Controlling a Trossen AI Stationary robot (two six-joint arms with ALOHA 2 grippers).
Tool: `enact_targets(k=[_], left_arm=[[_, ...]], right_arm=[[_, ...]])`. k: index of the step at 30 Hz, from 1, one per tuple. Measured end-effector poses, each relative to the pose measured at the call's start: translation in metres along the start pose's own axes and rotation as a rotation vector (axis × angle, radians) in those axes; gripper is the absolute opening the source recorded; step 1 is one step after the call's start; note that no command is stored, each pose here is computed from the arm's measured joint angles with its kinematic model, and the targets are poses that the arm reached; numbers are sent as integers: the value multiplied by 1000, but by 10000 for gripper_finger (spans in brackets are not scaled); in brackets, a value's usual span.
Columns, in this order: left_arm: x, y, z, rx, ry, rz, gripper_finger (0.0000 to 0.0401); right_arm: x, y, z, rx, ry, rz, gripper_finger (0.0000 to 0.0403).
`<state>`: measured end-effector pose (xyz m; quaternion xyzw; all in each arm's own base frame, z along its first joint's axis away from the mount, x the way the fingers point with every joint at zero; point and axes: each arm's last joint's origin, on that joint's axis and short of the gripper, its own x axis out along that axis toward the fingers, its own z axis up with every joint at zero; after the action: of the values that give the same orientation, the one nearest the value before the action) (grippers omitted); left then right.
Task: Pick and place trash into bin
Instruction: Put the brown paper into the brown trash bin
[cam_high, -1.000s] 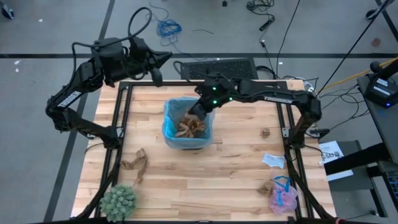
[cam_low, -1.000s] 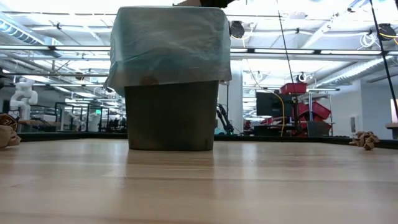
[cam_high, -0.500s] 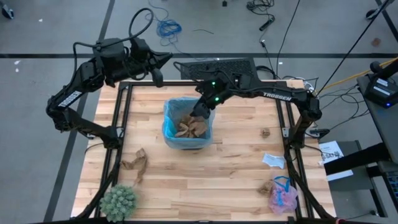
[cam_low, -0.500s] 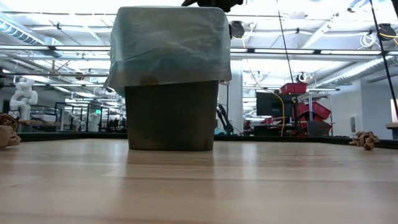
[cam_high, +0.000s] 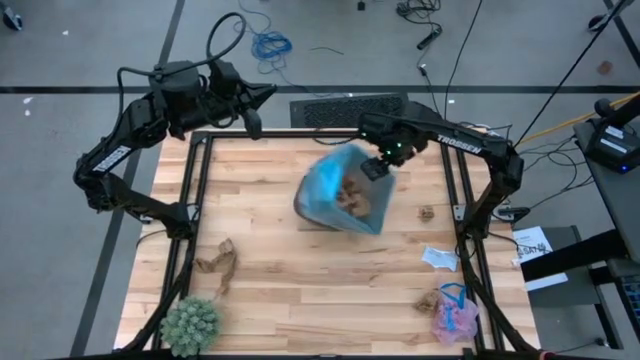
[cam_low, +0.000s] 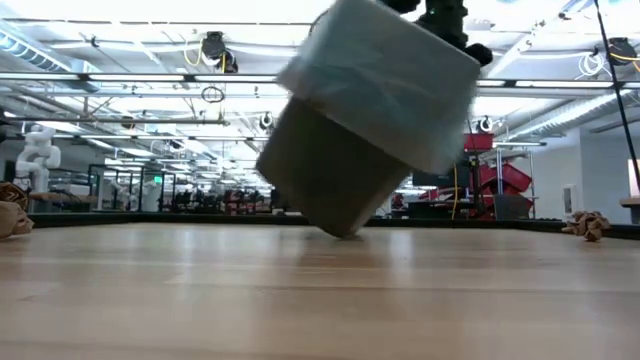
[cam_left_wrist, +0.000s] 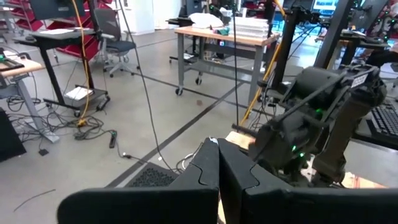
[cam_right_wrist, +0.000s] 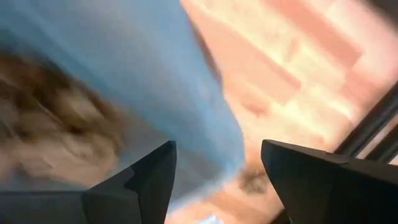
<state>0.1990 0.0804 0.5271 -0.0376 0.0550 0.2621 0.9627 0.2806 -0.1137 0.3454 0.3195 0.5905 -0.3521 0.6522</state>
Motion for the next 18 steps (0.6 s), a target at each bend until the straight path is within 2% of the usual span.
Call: enact_targets(k=[2,11,18], left_arm=[[0,0,0,1,0,-1,0],[0,0,0,20,0,1,0],[0,0,0,20,-1,5,0]], right_arm=[[-1,-1,4,12,-37,4,232],[-4,17,16,4,-167,195,233],[-6,22,20,-11,-220,232,229]])
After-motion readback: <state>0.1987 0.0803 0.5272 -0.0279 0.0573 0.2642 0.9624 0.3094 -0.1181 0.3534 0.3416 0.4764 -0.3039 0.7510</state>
